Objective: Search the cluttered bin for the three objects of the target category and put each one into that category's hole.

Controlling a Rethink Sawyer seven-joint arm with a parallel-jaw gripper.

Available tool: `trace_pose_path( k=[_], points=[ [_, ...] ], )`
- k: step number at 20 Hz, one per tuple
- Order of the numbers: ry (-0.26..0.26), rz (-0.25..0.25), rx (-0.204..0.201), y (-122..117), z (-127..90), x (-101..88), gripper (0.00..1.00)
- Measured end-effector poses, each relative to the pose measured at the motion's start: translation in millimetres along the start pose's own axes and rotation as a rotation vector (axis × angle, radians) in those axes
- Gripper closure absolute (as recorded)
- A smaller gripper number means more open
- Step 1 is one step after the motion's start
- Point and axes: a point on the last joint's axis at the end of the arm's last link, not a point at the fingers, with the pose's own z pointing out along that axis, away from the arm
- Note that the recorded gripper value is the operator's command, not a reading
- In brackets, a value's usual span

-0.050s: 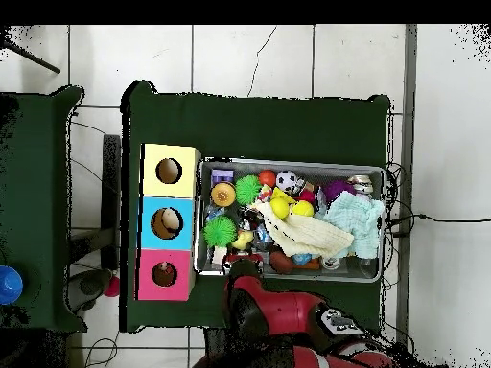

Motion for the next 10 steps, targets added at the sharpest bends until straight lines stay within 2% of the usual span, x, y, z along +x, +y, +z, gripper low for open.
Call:
trace_pose_path(
  k=[10],
  points=[
    [-0.025,0.005,0.013,-6.2,2.1,3.3,0.00]
  ],
)
